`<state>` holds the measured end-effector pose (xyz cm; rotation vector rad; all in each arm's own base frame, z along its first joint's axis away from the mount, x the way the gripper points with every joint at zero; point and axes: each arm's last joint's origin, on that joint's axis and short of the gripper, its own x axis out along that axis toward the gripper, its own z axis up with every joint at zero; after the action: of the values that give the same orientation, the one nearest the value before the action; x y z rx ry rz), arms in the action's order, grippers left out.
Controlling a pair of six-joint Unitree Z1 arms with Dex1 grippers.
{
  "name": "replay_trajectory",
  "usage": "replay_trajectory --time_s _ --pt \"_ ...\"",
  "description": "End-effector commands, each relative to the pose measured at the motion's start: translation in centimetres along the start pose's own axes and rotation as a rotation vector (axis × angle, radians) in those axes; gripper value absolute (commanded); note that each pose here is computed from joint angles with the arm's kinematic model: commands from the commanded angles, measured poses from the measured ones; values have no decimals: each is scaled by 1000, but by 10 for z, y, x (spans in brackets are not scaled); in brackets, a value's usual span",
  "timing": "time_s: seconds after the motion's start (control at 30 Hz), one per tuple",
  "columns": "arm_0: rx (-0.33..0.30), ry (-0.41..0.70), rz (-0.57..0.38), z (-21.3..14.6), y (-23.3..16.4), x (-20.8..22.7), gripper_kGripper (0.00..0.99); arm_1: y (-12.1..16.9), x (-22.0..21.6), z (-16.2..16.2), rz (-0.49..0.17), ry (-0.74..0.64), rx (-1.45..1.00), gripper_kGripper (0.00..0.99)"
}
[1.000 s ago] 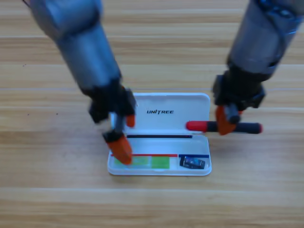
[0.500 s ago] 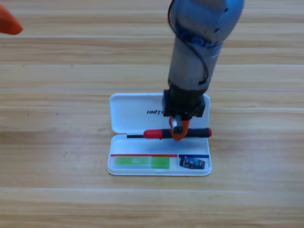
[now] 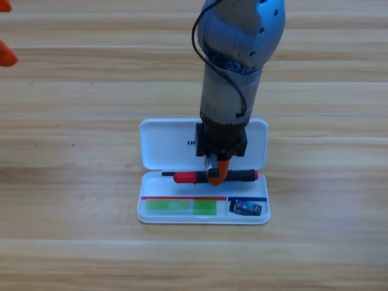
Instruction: Clean up eraser and pencils
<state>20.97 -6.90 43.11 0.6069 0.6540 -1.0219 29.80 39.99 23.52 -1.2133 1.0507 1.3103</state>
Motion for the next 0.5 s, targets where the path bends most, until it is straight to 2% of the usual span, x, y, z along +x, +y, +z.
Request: replay_trajectory --time_s 0.03,0.13,0.17,0.23,0.33,0.5 --pt "-27 10 -27 -14 2 12 990 6 35 14 38 52 0 267" --pt "-30 13 -31 -17 0 16 990 6 31 14 23 52 23 747" --pt "-30 13 -31 -18 0 17 990 6 28 14 16 52 35 822" --pt "-32 15 -33 -19 1 18 990 7 20 12 8 45 44 868" --pt "-31 14 -32 -19 1 19 990 11 3 9 -2 31 45 876" --pt "-22 0 -16 -17 3 18 990 40 -55 -1 -3 -45 20 905"
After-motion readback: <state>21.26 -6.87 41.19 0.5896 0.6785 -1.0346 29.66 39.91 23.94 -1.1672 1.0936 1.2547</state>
